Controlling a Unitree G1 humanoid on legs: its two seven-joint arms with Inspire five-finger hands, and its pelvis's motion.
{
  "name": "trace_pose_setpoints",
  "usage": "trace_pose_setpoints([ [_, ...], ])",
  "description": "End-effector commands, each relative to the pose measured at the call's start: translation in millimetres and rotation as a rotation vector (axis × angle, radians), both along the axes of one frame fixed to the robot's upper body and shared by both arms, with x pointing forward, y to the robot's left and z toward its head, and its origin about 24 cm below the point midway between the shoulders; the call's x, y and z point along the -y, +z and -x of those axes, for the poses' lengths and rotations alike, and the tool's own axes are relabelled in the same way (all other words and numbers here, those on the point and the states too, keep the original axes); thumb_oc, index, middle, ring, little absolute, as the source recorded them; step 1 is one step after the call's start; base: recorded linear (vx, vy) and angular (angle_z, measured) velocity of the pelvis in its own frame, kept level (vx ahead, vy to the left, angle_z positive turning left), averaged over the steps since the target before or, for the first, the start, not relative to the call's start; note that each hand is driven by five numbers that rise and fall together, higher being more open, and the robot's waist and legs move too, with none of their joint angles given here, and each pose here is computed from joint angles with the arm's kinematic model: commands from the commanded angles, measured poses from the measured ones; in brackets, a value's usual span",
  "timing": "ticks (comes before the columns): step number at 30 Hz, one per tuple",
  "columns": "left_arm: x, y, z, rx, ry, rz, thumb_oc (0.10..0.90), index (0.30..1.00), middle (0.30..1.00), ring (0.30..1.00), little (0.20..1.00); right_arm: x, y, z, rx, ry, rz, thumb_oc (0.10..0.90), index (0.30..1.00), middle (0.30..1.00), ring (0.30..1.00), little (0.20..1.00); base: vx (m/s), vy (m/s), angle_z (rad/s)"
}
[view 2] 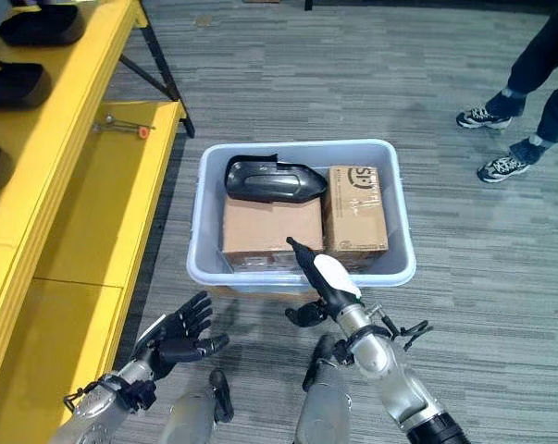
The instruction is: Move parts from the plastic box to the shelf.
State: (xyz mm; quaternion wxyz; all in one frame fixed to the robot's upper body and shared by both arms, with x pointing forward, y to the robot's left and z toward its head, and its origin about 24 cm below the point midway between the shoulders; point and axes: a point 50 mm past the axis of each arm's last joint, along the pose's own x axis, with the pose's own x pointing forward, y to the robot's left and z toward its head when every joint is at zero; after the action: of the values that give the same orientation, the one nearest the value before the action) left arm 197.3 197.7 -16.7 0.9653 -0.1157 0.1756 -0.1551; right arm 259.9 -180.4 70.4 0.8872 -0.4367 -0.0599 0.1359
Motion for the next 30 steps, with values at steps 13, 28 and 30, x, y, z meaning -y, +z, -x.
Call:
trace_pose_setpoints([
  [13, 8.5, 58.9, -20.0, 0.290, -0.128, 0.034, 0.900, 1.000, 1.000, 1.000, 1.000, -1.8, 38.5, 1.2, 0.255, -0.012, -0.118, 0.900, 1.000, 1.000, 1.000, 1.000, 0.09, -0.048, 0.07],
  [28, 4.8, 47.6, -21.1, 0.252, 0.045, 0.121, 0.900, 1.000, 1.000, 1.000, 1.000, -4.8, 54.5, -1.9, 0.281, 0.015, -0.124, 0.900, 1.000, 1.000, 1.000, 1.000, 0.09, 0.036, 0.11],
  [30, 4.6, 45.2, -19.4, 0.240, 0.022, 0.110, 0.900, 1.000, 1.000, 1.000, 1.000, 2.4, 53.2, -2.1, 0.268, -0.008, -0.137, 0.900, 1.000, 1.000, 1.000, 1.000, 0.14, 0.201, 0.01],
])
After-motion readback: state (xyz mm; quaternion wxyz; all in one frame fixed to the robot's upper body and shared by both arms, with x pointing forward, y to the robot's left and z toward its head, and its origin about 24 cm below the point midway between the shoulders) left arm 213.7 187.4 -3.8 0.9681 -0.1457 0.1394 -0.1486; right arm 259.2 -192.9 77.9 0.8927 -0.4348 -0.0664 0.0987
